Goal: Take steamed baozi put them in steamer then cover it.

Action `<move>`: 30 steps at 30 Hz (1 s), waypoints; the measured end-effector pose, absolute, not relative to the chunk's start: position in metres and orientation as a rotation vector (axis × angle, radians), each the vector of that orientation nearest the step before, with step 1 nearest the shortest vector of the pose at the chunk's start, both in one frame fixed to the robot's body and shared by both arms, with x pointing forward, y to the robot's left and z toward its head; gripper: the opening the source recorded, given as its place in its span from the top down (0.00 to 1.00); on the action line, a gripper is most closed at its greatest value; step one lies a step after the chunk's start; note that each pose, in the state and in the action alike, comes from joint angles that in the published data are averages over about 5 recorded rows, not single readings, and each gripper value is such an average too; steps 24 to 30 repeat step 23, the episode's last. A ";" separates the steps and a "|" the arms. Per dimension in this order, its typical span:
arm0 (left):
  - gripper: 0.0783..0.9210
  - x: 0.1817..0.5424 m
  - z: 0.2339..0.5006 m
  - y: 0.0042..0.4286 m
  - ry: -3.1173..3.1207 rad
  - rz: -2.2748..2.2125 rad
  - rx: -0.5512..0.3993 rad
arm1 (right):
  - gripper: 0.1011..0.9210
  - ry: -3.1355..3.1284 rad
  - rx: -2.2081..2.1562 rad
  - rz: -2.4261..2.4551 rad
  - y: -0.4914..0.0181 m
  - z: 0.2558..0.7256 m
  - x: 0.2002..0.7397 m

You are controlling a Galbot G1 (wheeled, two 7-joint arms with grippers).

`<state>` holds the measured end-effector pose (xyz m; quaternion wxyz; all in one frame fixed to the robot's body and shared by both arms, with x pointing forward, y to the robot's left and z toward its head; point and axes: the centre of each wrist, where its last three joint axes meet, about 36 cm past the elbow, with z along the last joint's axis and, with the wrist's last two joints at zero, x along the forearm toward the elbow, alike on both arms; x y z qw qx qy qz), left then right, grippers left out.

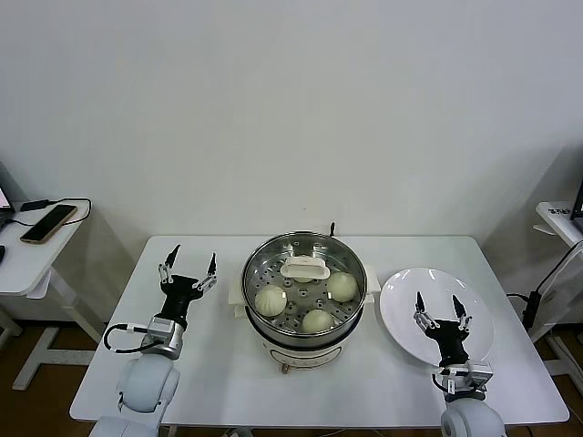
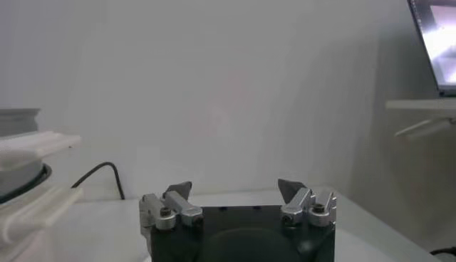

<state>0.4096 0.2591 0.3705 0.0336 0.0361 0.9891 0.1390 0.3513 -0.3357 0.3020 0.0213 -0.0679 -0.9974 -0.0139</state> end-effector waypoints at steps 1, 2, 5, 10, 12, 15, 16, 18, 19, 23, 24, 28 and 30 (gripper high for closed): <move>0.12 0.408 0.368 0.261 3.049 0.420 0.108 | 0.12 -3.089 -0.212 -0.047 -0.336 0.302 0.350; 0.12 0.406 0.365 0.263 3.055 0.414 0.105 | 0.12 -3.086 -0.213 -0.050 -0.335 0.302 0.349; 0.12 0.399 0.357 0.267 3.074 0.399 0.099 | 0.12 -3.076 -0.218 -0.060 -0.336 0.301 0.345; 0.12 0.390 0.347 0.270 3.097 0.375 0.098 | 0.12 -3.069 -0.225 -0.070 -0.336 0.301 0.342; 0.12 0.387 0.344 0.270 3.103 0.366 0.098 | 0.12 -3.068 -0.226 -0.073 -0.336 0.301 0.341; 0.12 0.383 0.341 0.269 3.110 0.356 0.097 | 0.12 -3.066 -0.226 -0.074 -0.336 0.300 0.340; 0.12 0.382 0.340 0.269 3.112 0.355 0.098 | 0.12 -3.066 -0.226 -0.074 -0.335 0.301 0.340; 0.12 0.380 0.339 0.269 3.115 0.355 0.100 | 0.12 -3.067 -0.226 -0.074 -0.335 0.301 0.340; 0.12 0.380 0.338 0.269 3.116 0.355 0.100 | 0.12 -3.067 -0.227 -0.073 -0.335 0.301 0.340; 0.12 0.380 0.337 0.268 3.117 0.358 0.096 | 0.12 -3.067 -0.228 -0.071 -0.335 0.301 0.340; 0.12 0.380 0.337 0.268 3.117 0.358 0.096 | 0.12 -3.067 -0.228 -0.071 -0.335 0.301 0.340; 0.12 0.380 0.337 0.268 3.117 0.358 0.096 | 0.12 -3.067 -0.228 -0.071 -0.335 0.301 0.340; 0.12 0.380 0.337 0.268 3.117 0.358 0.096 | 0.12 -3.067 -0.228 -0.071 -0.335 0.301 0.340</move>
